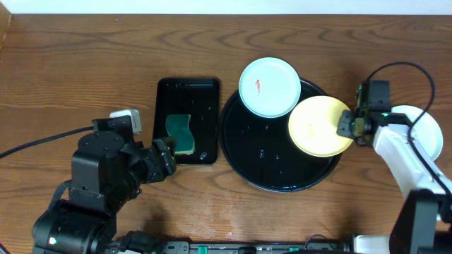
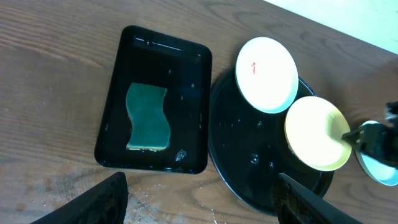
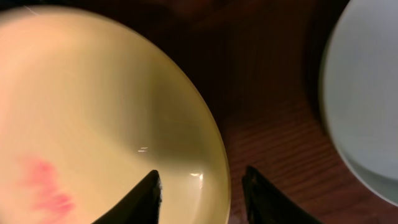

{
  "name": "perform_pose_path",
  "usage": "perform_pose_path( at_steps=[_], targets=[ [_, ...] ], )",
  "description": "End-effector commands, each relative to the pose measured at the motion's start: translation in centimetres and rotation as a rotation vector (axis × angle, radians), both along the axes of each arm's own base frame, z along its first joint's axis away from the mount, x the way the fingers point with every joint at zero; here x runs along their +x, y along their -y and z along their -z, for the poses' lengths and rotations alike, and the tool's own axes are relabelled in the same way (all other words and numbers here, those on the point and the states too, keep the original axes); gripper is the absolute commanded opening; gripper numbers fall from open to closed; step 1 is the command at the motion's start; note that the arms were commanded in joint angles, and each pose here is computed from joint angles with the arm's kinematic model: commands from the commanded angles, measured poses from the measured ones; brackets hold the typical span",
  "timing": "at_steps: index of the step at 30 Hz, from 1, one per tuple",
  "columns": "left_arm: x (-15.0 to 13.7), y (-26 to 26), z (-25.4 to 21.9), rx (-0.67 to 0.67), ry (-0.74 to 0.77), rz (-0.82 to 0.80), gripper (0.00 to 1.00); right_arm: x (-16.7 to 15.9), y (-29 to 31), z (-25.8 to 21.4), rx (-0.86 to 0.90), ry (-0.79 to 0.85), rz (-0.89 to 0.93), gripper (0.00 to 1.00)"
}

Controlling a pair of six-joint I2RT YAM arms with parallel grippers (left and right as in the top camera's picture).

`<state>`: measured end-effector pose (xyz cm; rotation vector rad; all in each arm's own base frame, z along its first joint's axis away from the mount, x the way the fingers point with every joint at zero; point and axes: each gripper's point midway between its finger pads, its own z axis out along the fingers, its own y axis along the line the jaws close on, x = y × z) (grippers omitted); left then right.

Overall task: Clean dirty plates on tray and stack at the side
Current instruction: 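Grasp the yellow plate rim with right gripper, pull it center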

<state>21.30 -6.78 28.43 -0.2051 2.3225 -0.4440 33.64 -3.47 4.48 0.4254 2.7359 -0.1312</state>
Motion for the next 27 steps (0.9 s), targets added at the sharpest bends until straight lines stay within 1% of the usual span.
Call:
perform_pose_path(
  at_steps=[1,4,9,13,15,19,21,24,27],
  targets=[
    [0.1,-0.1,-0.5,-0.005,0.008,-0.008,0.75,-0.5,0.9,1.5,-0.054,-0.04,0.022,0.3],
    [0.1,-0.1,-0.5,-0.005,0.008,-0.008,0.75,-0.5,1.3,1.5,-0.073,-0.042,0.028,0.02],
    [0.1,-0.1,-0.5,-0.005,0.008,-0.008,0.75,-2.1,1.4,1.0,-0.072,-0.085,0.061,0.01],
    [0.1,-0.1,-0.5,-0.005,0.008,-0.008,0.75,-3.1,1.1,-0.9,-0.058,-0.067,0.062,0.01],
    [0.1,-0.1,-0.5,-0.005,0.008,-0.008,0.75,-3.2,-0.1,-2.2,0.006,-0.032,0.035,0.01],
    [0.1,-0.1,-0.5,-0.005,0.008,-0.008,0.75,-2.7,-5.4,-5.1,0.228,0.072,-0.158,0.01],
    [0.1,-0.1,-0.5,-0.005,0.008,-0.008,0.75,-2.8,-7.7,-6.0,0.303,0.095,-0.226,0.01],
    [0.1,-0.1,-0.5,-0.005,0.008,-0.008,0.75,-3.6,-10.3,-5.4,0.338,0.059,-0.282,0.01],
    [0.1,-0.1,-0.4,-0.005,0.007,-0.008,0.75,-4.9,-12.2,-3.3,0.358,-0.017,-0.258,0.01]
  ],
)
